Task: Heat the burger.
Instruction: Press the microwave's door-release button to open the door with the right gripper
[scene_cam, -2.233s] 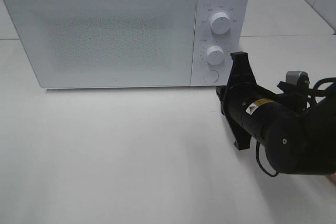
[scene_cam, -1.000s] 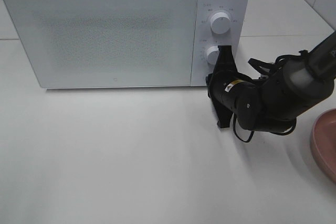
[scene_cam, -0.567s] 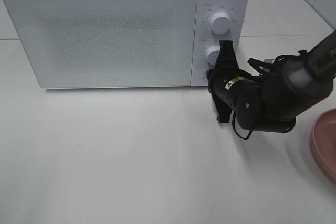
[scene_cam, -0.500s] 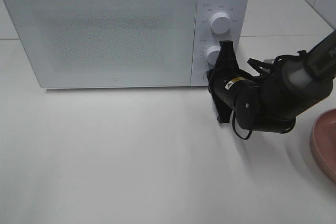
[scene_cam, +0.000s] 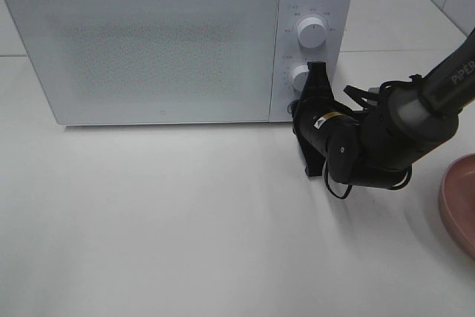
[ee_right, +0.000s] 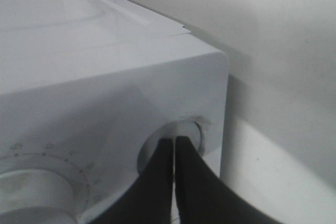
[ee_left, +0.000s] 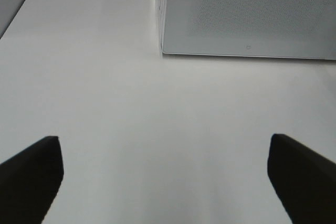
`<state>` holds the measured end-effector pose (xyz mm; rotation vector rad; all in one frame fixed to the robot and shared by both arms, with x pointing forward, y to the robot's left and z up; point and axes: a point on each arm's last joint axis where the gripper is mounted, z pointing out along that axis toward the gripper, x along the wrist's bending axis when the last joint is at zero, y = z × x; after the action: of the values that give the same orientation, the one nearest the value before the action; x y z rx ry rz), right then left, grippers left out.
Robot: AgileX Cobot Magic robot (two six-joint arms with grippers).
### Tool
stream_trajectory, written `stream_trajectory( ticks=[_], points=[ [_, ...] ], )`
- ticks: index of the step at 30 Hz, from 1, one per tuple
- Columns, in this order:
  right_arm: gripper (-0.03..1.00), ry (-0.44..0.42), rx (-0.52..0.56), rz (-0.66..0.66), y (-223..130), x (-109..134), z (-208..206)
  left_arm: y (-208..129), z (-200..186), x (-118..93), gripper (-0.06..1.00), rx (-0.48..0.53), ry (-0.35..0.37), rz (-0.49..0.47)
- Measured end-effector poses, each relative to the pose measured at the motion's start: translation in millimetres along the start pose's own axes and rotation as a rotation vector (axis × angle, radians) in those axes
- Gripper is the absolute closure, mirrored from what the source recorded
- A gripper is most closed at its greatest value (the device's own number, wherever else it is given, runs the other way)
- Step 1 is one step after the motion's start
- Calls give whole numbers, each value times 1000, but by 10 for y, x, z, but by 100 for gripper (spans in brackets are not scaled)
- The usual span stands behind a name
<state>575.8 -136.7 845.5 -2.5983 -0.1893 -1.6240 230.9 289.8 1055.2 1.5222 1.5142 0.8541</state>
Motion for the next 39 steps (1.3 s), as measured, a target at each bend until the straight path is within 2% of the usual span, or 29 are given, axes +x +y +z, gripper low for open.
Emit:
stream_trajectory(
  ticks=[23,39],
  points=[
    [96,30,-62,-40,-47,61,73,0,0,0,-3,0,0,0],
    [96,22,-87,-17,-99,28,170,0,0,0,-3,0,0,0]
  ],
)
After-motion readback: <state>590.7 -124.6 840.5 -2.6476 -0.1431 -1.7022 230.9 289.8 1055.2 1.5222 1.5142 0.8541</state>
